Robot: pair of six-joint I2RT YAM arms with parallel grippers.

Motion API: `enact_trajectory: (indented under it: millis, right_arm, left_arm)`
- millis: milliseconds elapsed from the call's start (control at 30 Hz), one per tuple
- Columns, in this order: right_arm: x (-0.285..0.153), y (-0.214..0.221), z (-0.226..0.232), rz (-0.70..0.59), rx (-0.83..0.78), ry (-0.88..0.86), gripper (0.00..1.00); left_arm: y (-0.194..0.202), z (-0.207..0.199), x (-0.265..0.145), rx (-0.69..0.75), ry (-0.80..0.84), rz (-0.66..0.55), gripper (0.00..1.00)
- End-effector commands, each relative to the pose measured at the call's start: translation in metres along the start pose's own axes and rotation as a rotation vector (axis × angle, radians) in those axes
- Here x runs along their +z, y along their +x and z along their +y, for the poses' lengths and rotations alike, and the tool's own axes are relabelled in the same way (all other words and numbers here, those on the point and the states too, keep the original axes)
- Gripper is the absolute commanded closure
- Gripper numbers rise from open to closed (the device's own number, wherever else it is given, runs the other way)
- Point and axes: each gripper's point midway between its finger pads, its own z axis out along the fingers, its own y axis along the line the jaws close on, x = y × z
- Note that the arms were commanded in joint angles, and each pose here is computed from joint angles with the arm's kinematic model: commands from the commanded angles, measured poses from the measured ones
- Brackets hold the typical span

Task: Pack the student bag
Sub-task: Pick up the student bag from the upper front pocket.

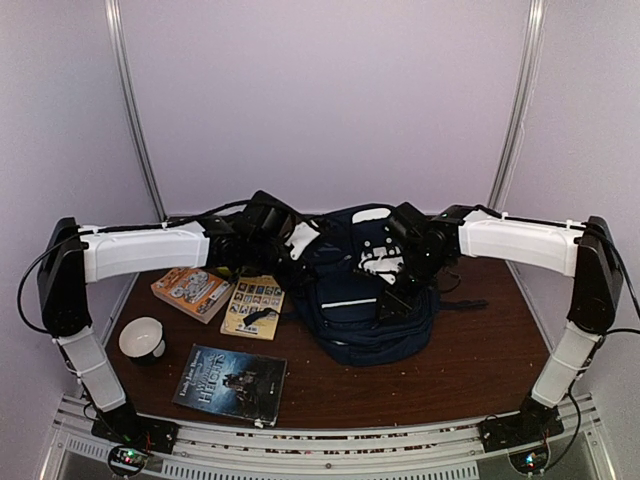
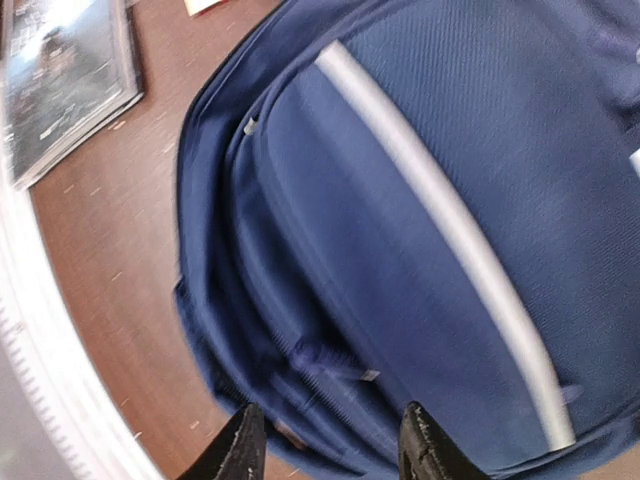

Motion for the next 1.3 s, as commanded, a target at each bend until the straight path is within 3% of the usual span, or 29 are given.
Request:
enact_trajectory:
  millis: [0,533,767,1100,1267]
  right_arm:
    - [-0.001,-0.023,-0.033,-0.02,-0.021,0.253,0.52]
    - [0.029,-0.024,-0.023,0.03,-0.118,0.294,0.39]
    - [0.046,-0.004,-0.02,0.119,-0.138,0.283,0.35]
    - [0.021,0.026,-0.043,0.176,-0.129,0.413,0.34]
    - [0.008,0.041,-0.046,0.161,-0.06,0.345,0.34]
  left_arm:
    - [-0.025,0.025,-0.021,-0.019,-0.112,-0.096,0.64]
    - [-0.032,0.026,-0.028,-0.001,-0.121,-0.102,0.64]
    - [-0.031,0.025,-0.027,0.001,-0.116,-0.099,0.64]
    - [-0.032,0.025,-0.028,0.004,-0.114,-0.097,0.64]
    - [-0.031,0.025,-0.028,0.008,-0.116,-0.095,0.64]
